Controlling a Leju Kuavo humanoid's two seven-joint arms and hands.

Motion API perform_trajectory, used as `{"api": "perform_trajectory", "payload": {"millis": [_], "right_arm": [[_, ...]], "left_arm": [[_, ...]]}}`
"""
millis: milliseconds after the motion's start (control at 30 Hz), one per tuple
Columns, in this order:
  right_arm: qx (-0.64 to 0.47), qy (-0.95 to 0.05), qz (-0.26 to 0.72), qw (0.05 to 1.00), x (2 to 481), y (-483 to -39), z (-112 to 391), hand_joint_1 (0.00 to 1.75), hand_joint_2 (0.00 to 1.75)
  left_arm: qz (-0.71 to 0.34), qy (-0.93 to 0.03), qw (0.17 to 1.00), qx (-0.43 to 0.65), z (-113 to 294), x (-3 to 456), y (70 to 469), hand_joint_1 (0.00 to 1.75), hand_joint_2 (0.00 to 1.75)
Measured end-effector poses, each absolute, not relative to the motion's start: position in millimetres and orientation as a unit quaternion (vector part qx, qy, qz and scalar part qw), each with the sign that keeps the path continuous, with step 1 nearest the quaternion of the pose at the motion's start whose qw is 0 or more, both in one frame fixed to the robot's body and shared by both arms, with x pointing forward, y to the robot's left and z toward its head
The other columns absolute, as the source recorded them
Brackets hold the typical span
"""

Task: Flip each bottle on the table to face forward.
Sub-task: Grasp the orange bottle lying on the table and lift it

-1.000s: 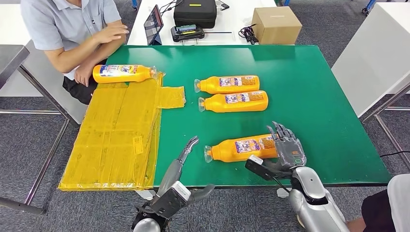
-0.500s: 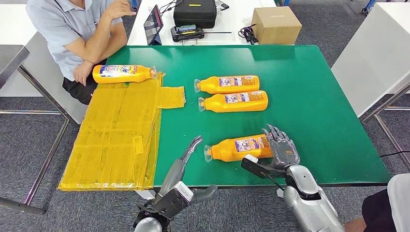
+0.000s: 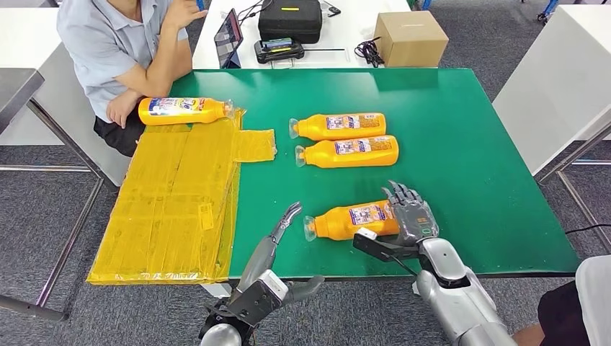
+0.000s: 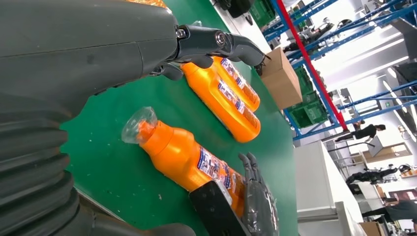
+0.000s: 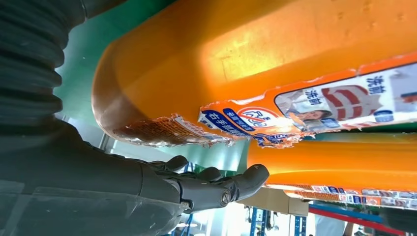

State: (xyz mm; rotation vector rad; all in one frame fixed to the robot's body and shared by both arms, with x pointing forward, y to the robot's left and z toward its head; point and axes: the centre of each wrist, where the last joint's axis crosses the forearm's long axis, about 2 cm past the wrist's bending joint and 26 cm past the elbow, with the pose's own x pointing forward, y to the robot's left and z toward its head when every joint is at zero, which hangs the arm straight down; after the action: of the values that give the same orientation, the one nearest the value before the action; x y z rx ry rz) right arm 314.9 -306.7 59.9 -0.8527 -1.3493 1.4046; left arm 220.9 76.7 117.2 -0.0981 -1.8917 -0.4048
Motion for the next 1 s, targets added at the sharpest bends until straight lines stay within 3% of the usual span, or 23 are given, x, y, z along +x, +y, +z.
{"api": "perform_trajectory", "payload": {"millis": [33,67,133,767,1000], "right_arm": [[-0.348,-0.552,0.579,0.489,316,-307,60,1.3,1.75],[-0.346,-0.549,0.582,0.491,316,-307,59,1.58,1.75],[-0.342,-0.542,0.587,0.495,317,-307,58,1.75,1.75],[-0.321,-0.504,0.612,0.517,339,-315,65,1.75,1.75],[-0.179,-0.564,0.545,0.594,345,-331,69,1.75,1.75]], "left_arm": [[-0.172,-0.805,0.566,-0.042,117,221,77,0.0,1.75],[-0.172,-0.805,0.566,-0.042,117,221,77,0.0,1.75],[-0.171,-0.806,0.566,-0.042,117,221,77,0.0,1.75],[-0.174,-0.805,0.565,-0.044,115,222,75,0.0,1.75],[-0.118,-0.815,0.565,-0.058,114,227,74,0.0,1.75]]}}
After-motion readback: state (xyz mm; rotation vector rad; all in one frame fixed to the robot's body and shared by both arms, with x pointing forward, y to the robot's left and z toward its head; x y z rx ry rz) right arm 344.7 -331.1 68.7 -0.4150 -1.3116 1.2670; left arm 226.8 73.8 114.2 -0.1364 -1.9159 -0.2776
